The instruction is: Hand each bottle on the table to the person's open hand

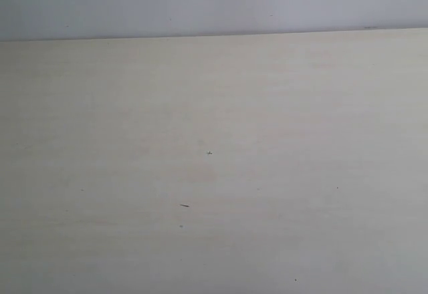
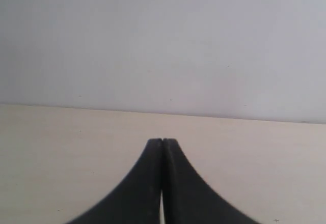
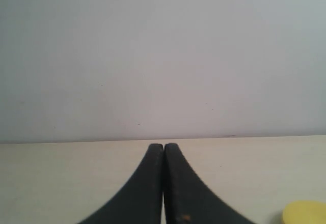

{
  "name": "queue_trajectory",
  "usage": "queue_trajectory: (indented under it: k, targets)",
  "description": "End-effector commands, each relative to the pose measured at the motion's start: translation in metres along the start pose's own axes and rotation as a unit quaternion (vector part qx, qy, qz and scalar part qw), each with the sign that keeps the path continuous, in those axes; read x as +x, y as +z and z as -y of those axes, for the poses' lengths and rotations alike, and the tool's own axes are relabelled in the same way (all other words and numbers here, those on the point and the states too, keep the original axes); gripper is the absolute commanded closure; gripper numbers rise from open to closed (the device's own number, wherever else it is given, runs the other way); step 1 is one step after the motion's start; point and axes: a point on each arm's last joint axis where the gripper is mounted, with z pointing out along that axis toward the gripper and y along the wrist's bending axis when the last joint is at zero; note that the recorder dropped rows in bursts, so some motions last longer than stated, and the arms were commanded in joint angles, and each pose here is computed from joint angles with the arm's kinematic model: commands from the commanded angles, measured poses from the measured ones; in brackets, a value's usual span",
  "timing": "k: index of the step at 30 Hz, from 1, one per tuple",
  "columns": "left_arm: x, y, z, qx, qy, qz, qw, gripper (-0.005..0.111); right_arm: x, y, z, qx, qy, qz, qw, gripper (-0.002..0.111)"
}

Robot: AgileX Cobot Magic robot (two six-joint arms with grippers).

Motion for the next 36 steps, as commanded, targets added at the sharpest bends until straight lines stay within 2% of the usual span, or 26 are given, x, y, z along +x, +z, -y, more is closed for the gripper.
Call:
queue_trajectory:
  k: [1, 5, 9, 29, 36]
  targets:
    - [-0.0024, -0.0006, -0.0001, -0.002, 0.053, 0.014, 0.998, 0.107, 0.0003, -0.0004, 0.0005, 0.003, -0.001, 0.006, 1.000, 0.108]
    - [-0.0050, -0.0007, 0.0006, 0.000, 0.101, 0.029, 0.994, 0.107, 0.0003, -0.0004, 0.0005, 0.003, -0.001, 0.006, 1.000, 0.108]
    - [-0.0049, -0.0007, 0.0007, 0.000, 0.123, 0.028, 0.992, 0.107, 0.0003, -0.0004, 0.0005, 0.003, -0.001, 0.006, 1.000, 0.108]
    - [-0.0048, -0.0007, 0.0006, 0.000, 0.119, 0.028, 0.992, 0.107, 0.0003, -0.0004, 0.0005, 0.003, -0.001, 0.006, 1.000, 0.108]
    - [-0.0059, -0.0012, -0.0067, -0.066, 0.122, 0.030, 0.990, 0.107, 0.0003, -0.0004, 0.0006, 0.004, -0.001, 0.006, 1.000, 0.108]
